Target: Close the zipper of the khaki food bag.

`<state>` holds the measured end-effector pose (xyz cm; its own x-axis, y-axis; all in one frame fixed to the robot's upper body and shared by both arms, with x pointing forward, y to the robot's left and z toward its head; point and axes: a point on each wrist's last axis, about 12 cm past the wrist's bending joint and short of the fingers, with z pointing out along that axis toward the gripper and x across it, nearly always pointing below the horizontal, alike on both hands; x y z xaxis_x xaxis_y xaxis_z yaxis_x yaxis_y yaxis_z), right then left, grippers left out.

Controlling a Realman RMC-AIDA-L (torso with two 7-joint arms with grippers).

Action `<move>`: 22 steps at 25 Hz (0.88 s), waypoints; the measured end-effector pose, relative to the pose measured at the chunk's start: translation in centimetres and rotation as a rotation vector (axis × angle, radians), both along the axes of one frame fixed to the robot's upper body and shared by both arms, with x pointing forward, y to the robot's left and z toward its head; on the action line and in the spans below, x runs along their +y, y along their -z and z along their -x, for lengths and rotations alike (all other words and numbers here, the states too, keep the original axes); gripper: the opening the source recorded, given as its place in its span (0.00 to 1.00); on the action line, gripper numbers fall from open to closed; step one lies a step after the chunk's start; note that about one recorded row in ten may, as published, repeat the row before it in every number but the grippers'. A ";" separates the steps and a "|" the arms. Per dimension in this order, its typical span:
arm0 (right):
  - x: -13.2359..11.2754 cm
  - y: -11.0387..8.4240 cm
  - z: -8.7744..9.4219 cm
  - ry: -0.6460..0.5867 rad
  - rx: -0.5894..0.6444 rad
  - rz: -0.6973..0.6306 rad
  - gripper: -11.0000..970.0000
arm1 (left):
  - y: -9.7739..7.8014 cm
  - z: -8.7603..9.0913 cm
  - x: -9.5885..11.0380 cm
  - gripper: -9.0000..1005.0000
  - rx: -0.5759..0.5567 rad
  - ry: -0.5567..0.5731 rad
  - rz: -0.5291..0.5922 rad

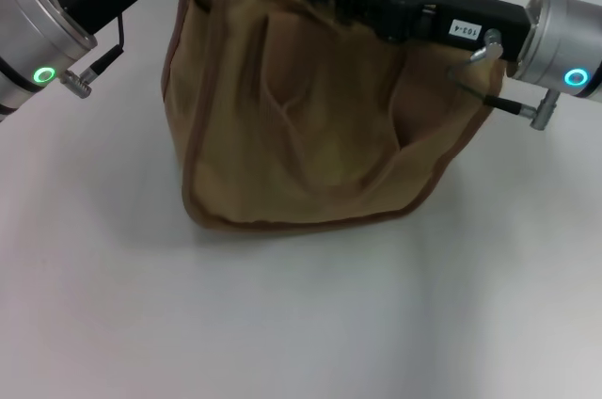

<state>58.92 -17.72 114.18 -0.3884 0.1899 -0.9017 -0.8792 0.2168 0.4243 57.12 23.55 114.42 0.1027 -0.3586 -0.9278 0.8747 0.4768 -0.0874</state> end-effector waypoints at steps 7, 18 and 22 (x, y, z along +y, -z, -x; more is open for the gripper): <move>0.4 -0.3 -0.2 -0.011 -0.045 0.011 0.03 | 0.1 0.1 -0.2 0.15 0.002 0.008 -0.003; 1.4 -0.8 -0.5 -0.031 -0.072 0.025 0.07 | 0.0 0.0 -0.9 0.15 0.004 0.038 -0.009; 1.3 -0.7 -0.5 -0.027 -0.064 0.023 0.11 | 0.0 0.0 -0.9 0.16 0.003 0.039 -0.009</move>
